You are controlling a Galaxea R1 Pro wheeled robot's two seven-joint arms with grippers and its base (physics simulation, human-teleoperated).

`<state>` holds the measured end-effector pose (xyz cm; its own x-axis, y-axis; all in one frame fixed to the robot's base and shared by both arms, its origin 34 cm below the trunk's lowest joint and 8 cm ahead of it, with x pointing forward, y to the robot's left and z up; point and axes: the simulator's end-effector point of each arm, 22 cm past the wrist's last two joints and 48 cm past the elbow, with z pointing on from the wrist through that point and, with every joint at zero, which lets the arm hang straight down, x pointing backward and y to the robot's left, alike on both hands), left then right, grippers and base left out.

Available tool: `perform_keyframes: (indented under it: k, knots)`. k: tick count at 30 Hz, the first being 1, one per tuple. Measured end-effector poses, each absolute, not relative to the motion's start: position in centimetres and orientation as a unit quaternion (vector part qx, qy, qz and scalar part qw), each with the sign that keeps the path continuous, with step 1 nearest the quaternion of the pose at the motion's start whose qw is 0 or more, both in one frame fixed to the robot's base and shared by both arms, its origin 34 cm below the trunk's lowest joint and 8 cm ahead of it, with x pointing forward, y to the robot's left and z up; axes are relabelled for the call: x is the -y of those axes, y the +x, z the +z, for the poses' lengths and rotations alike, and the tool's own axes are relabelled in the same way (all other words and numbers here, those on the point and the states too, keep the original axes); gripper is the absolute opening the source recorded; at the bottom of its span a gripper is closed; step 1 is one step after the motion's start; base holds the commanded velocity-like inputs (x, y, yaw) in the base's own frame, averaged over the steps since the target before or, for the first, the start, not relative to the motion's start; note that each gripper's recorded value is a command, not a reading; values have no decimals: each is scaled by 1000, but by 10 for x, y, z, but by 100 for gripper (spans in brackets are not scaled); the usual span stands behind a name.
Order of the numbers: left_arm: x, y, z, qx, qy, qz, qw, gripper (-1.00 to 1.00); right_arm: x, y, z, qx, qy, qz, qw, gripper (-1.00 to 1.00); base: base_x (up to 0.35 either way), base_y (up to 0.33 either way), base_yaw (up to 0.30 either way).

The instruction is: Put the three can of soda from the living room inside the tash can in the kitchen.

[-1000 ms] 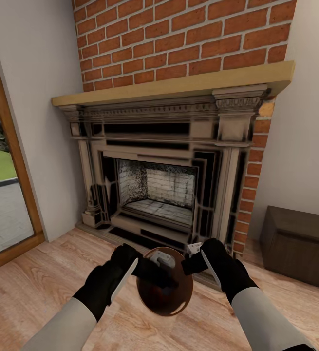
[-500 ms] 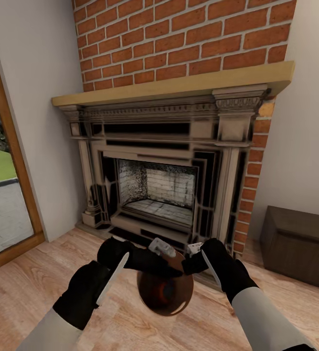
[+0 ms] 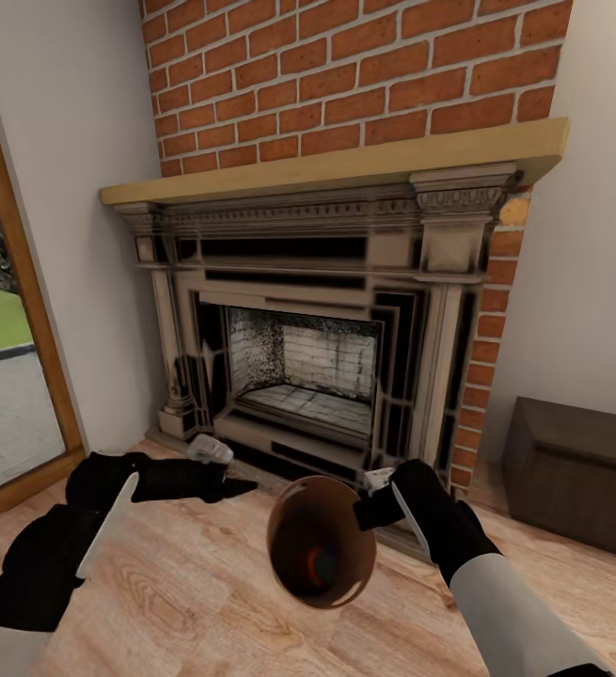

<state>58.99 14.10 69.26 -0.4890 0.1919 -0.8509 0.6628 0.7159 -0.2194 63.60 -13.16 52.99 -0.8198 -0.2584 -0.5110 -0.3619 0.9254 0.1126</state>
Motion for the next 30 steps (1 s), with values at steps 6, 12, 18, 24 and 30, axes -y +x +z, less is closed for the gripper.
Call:
perform_keyframes:
  k: [6,12,18,24,30]
  knots:
    - [-220,611,708,-796,192,-255,514,100,142,637,529,-950,-157,101,252,-100,0,0,0]
    - [-265,615,682,-786,150,-237,551,100,170,640,526,-953,-144,91,252,-100,0,0,0]
    - [-295,622,601,-802,115,-224,541,100,241,646,524,-957,-117,47,261,-100,0,0,0]
    - [-316,616,533,-830,74,-209,512,100,270,662,536,-946,-74,67,310,-100,0,0,0]
    - [-358,618,493,-853,18,-127,505,100,281,667,534,-933,-73,66,346,-100,0,0,0]
